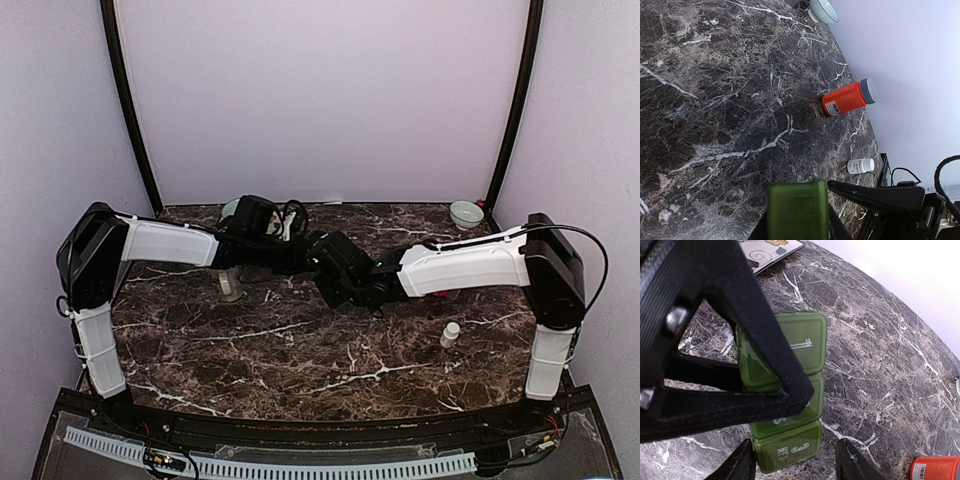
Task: Sort the pills into containers
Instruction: Open the lid of the pill container.
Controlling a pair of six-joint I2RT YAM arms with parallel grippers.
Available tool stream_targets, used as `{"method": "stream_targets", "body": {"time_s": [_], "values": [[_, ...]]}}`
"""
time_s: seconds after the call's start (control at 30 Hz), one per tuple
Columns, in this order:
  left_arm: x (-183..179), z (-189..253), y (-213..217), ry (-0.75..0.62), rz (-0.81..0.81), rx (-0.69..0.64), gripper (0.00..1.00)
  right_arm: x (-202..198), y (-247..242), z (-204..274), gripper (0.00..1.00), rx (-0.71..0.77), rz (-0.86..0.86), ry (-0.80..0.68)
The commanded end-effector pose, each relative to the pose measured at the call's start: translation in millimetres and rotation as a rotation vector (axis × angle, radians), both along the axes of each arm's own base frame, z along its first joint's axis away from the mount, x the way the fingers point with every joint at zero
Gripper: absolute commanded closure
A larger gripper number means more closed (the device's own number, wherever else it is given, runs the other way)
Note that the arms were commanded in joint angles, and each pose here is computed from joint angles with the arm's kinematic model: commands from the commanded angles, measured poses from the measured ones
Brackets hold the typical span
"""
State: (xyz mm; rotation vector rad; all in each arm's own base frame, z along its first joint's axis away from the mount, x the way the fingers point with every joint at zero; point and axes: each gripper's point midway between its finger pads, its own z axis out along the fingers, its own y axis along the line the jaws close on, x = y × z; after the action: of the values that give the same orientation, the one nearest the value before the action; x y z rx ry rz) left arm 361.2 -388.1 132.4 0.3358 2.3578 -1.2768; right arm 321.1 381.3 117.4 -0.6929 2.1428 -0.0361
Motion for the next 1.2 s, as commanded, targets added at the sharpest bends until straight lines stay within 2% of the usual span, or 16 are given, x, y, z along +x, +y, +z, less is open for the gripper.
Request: {"method": "stream_targets", "body": {"time_s": [0.0, 0.37, 0.57, 0.83, 1.17], "values": [[-8.7, 26.2, -0.8, -0.048, -0.027, -0.034, 1.0, 5.8, 7.7, 6.5, 0.46, 0.0, -0.007, -0.025], [-13.6, 29.3, -1.7, -0.047, -0.042, -0.04, 1.0, 8.5, 4.4, 1.6, 0.6, -0.016, -0.017, -0.017], [-18.2, 31.8, 0.4, -0.049, -0.05, -0.038, 1.0, 12.9, -4.8, 3.4, 0.74, -0.018, -0.043, -0.02], [-24.2, 31.3, 4.0, -0.048, -0.059, -0.035, 1.0, 20.6, -23.1, 8.6, 0.87, 0.038, -0.059, 0.018], [-26.3, 31.5, 5.9, -0.053, -0.064, -0.03, 1.0, 29.1, -45.0, 6.9, 0.89, 0.073, -0.083, 0.054]]}}
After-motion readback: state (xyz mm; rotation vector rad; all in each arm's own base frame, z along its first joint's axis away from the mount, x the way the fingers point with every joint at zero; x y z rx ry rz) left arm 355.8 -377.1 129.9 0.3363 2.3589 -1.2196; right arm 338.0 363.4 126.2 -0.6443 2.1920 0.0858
